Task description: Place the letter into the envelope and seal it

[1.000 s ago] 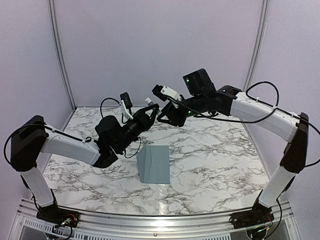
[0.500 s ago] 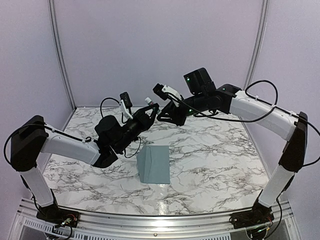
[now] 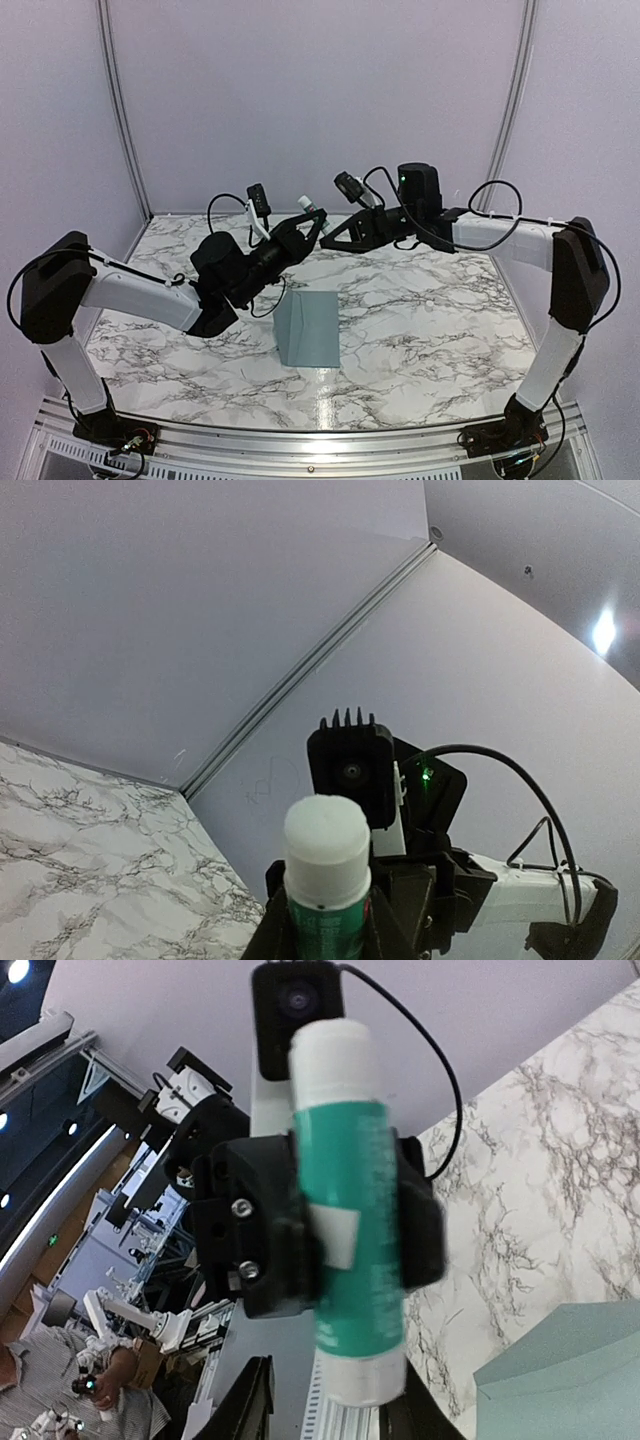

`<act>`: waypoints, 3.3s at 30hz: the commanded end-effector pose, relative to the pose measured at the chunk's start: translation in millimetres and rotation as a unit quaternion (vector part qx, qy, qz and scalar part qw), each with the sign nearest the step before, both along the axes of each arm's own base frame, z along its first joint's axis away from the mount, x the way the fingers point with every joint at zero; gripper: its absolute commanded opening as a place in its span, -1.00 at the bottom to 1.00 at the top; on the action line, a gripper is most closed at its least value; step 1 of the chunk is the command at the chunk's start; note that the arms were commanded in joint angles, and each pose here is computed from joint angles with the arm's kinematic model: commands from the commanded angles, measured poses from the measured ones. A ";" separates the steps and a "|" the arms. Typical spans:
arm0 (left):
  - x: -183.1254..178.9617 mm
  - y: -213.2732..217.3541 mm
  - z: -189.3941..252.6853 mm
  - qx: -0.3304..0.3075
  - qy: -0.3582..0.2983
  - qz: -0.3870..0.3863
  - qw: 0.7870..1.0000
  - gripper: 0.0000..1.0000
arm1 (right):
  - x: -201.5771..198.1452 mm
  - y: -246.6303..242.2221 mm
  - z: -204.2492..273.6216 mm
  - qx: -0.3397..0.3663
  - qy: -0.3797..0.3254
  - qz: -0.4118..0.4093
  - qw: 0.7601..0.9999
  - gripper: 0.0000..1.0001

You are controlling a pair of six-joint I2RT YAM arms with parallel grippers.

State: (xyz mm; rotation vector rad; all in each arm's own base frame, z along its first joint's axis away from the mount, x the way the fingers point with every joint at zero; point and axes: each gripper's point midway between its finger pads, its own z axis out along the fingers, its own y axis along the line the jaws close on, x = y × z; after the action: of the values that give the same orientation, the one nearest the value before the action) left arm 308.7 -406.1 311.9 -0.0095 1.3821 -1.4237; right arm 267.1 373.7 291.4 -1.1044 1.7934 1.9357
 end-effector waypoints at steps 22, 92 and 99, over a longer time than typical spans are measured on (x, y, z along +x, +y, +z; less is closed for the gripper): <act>13.8 30.6 4.3 -0.009 0.009 0.071 0.997 -1.00 | 48.1 5.1 -2.7 -0.248 -0.409 -0.208 0.853 0.03; -112.6 63.6 -24.0 0.710 -0.376 -0.043 0.594 -0.04 | -40.7 4.7 -60.2 -0.192 -0.216 -0.004 0.957 -0.91; -117.1 46.6 -48.1 0.780 -0.441 -0.046 0.442 -0.05 | -62.4 6.1 -68.4 -0.188 -0.192 0.032 0.963 -0.92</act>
State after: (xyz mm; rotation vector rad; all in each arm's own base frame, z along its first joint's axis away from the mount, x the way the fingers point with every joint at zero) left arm 185.4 -365.0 284.4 1.5669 1.2967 0.1146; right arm 223.8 380.3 215.5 -1.5160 1.9809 1.2312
